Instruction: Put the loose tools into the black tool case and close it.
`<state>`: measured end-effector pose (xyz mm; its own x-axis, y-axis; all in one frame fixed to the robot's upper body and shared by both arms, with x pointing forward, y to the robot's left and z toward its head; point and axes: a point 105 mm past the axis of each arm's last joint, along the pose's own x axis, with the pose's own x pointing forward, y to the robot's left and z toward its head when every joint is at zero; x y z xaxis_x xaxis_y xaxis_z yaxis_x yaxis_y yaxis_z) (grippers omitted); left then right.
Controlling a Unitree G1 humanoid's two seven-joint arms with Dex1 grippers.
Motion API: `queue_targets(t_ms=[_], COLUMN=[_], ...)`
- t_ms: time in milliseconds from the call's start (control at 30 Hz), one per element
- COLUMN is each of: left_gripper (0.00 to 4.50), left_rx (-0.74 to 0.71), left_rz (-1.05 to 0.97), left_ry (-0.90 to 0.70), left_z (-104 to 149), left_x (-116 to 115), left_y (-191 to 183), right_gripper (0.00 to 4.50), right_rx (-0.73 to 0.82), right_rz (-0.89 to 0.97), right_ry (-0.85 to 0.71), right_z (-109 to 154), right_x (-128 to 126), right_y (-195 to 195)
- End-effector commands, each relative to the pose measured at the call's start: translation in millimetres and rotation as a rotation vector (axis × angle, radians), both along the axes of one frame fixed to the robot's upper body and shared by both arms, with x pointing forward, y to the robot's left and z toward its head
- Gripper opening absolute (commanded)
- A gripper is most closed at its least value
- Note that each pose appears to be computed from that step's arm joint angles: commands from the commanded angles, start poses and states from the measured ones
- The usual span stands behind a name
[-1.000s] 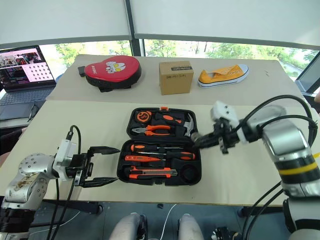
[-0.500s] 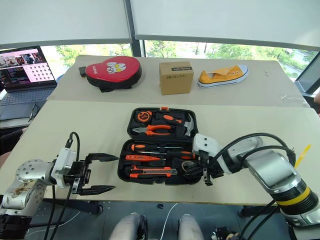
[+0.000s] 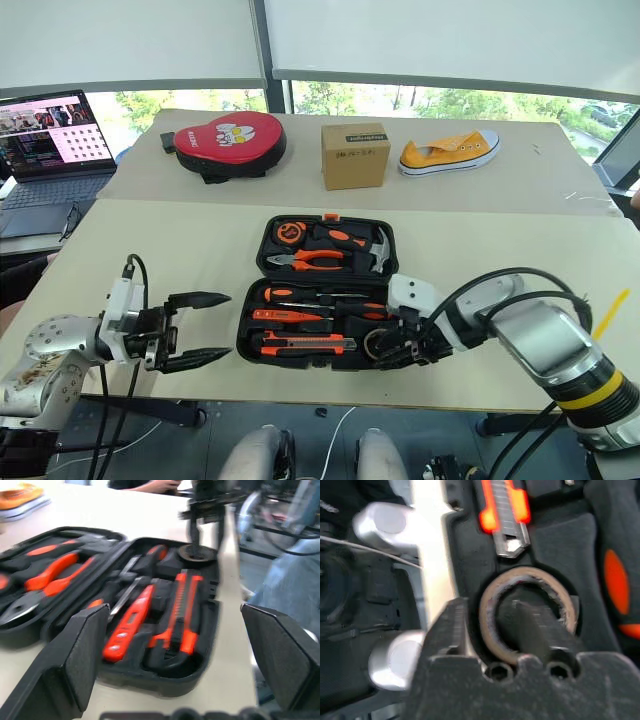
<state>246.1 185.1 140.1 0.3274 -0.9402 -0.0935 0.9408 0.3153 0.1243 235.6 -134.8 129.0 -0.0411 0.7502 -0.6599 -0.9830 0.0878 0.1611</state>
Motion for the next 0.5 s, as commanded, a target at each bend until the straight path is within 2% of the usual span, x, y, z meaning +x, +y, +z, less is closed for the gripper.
queue_targets(t_ms=[33, 100, 167, 233, 333, 367, 400, 433, 500], left_gripper=[4.50, 4.50, 4.50, 3.97, 3.11, 2.65, 2.46, 2.01, 1.38], left_rx=[0.004, 0.010, 0.016, 0.019, 0.046, 0.055, 0.056, 0.064, 0.087], left_rz=[0.072, 0.110, 0.225, 0.308, 0.390, 0.410, 0.423, 0.434, 0.466], left_ry=[-0.039, -0.030, 0.015, 0.029, 0.052, 0.051, 0.059, 0.066, 0.068], left_z=[15, 15, 10, 6, -3, -5, -8, -11, -18], left_x=[6, 10, 24, 36, 51, 56, 60, 64, 75], left_y=[9, 16, 32, 42, 46, 46, 45, 43, 39], right_gripper=[3.05, 3.05, 3.05, 3.08, 2.45, 2.01, 1.81, 1.34, 0.68], right_rx=[0.106, 0.143, 0.203, 0.204, 0.140, 0.119, 0.108, 0.102, 0.076], right_rz=[0.036, -0.006, -0.127, -0.244, -0.350, -0.371, -0.392, -0.411, -0.458], right_ry=[-0.023, -0.085, -0.162, -0.237, -0.356, -0.392, -0.419, -0.446, -0.514], right_z=[26, 33, 43, 41, 27, 22, 19, 16, 10], right_x=[-4, 7, 28, 46, 67, 72, 78, 83, 96], right_y=[-5, -14, -32, -54, -76, -80, -82, -83, -84])
